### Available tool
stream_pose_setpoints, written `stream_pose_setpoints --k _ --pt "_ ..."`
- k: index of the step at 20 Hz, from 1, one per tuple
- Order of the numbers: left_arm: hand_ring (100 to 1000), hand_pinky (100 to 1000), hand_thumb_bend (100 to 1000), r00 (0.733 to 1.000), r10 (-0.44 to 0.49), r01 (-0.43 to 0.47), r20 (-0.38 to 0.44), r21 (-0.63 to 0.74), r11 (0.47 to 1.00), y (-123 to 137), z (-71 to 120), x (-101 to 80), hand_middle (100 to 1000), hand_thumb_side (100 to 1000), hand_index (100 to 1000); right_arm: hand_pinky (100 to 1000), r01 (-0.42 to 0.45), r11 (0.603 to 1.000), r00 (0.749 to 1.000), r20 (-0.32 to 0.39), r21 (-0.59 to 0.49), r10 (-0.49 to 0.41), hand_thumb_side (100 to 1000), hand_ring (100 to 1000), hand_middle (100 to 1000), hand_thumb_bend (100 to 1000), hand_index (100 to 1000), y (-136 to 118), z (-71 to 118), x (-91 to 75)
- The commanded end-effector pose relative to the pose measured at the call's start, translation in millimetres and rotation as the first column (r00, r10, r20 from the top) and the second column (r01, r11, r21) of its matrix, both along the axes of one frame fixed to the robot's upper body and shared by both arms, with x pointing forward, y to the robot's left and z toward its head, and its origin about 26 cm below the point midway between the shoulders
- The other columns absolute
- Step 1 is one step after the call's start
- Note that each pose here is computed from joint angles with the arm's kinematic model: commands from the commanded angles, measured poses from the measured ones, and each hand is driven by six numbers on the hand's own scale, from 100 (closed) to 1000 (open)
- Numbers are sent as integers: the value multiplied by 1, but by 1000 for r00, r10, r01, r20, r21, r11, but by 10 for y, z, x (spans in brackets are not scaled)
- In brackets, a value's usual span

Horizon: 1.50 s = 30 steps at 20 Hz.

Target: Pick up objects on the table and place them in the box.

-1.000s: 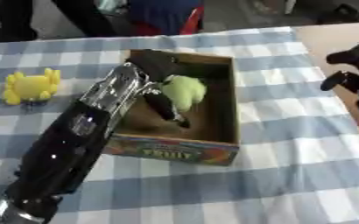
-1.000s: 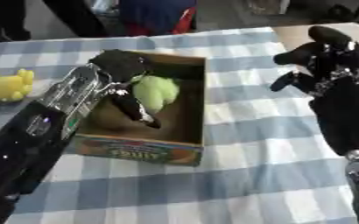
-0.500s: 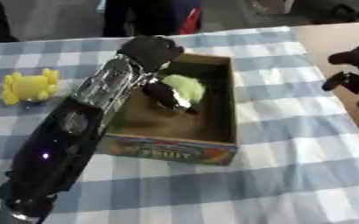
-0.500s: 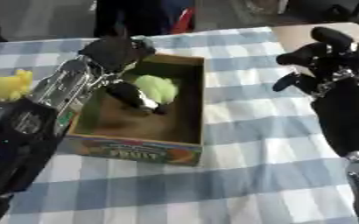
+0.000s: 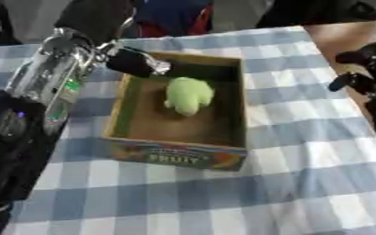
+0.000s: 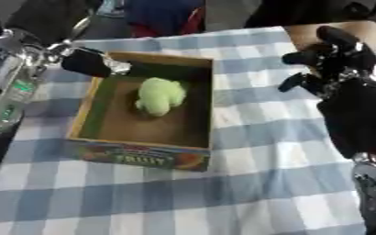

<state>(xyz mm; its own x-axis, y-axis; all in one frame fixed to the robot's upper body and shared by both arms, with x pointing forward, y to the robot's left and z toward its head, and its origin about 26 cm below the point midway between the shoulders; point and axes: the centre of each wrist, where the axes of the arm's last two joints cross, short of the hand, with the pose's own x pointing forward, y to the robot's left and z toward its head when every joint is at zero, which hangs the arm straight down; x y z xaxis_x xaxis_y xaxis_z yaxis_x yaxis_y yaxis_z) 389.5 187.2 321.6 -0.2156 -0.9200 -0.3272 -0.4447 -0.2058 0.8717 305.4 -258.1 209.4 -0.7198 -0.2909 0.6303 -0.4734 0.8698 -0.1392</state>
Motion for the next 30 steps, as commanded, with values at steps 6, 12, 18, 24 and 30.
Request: stream_pose_setpoints --k 6,12,18,24,30 --pt "917 490 684 974 160 -170 -161 -52 984 868 257 25 901 774 1000 560 25 999 999 23 -21 -24 1000 749 640 100 843 -73 64 -46" --pt "924 518 720 927 262 -283 -268 -43 958 1321 200 147 917 720 1000 560 26 999 999 29 -28 -26 1000 748 640 100 843 -85 58 -49" --pt "925 531 745 865 317 -355 -390 -28 934 1609 43 289 924 664 1000 559 32 999 999 41 -37 -31 1000 749 638 100 843 -83 56 -49" --pt "917 531 737 821 303 -369 -485 -44 929 1752 -120 392 916 571 1000 559 43 998 998 51 -49 -41 1000 751 636 100 843 -74 55 -48" --pt "915 534 730 788 300 -385 -537 -50 922 1836 -204 440 915 549 1000 559 47 997 997 57 -60 -44 1000 753 634 100 844 -60 58 -45"
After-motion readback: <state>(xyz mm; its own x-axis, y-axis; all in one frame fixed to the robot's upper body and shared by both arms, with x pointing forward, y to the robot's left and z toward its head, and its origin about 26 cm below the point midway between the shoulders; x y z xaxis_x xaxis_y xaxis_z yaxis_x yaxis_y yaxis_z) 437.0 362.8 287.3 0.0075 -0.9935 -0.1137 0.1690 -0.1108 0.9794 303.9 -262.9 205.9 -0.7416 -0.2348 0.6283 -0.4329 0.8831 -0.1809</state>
